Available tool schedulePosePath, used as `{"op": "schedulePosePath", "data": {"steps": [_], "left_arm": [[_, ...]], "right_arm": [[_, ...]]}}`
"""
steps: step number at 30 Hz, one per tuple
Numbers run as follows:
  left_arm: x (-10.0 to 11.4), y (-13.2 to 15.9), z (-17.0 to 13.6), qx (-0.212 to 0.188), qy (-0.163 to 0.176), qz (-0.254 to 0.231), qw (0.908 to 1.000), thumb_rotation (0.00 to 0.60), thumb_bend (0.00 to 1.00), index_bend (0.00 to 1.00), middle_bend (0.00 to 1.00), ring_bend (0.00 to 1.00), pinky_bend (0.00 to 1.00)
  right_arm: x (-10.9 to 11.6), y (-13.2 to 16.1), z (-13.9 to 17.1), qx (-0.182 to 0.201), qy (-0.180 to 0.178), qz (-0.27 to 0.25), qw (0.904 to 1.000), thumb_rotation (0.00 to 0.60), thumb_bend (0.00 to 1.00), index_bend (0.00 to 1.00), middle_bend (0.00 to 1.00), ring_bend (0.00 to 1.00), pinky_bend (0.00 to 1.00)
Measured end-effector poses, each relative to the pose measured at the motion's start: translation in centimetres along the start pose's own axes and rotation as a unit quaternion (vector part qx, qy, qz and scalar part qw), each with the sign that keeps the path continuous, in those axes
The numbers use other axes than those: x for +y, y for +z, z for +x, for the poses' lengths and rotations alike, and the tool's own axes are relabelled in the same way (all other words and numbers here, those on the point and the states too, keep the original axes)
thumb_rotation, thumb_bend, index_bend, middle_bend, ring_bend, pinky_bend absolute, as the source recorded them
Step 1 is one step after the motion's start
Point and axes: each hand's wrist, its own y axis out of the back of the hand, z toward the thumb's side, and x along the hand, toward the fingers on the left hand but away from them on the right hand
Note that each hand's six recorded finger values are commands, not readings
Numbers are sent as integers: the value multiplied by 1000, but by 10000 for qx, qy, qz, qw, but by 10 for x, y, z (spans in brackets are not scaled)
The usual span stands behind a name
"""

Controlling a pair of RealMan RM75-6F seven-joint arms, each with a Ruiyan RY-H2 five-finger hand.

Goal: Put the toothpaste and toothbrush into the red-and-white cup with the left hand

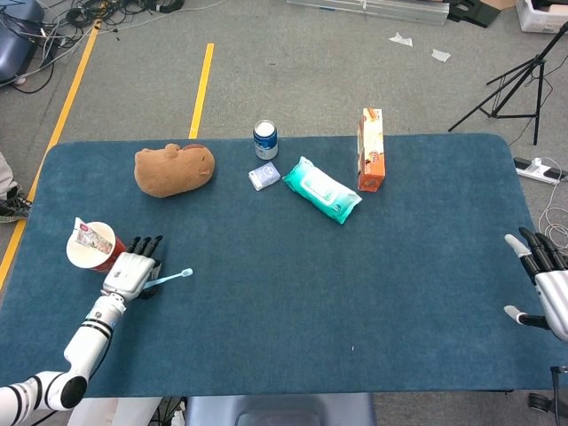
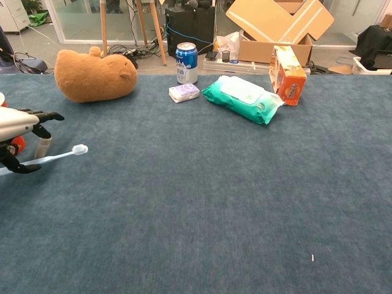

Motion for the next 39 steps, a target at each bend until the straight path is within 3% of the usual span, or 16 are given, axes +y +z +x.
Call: {"op": "schedulePosePath", "data": {"steps": [14,23,29,39], "left_arm": [[31,9,-29,-181,374,-566,9975,600,317,605,0,0,0],[62,24,-48,-374,572,-1162,9909,600,324,605,0,0,0],[93,25,-56,-405,785,-1667,9820,600,324,607,0,0,0],[134,13,-49,-327,1375,-2625,9545,600,327,618,0,0,0]], "right_arm": [[3,5,0,58,-47,5,10000,600,0,0,0,0,316],[3,8,0,85,-36,13,10000,600,0,0,0,0,316],[4,11,0,120,-46,19,9999,600,0,0,0,0,316],[8,15,0,170,-93,45,9998,600,0,0,0,0,316]]}}
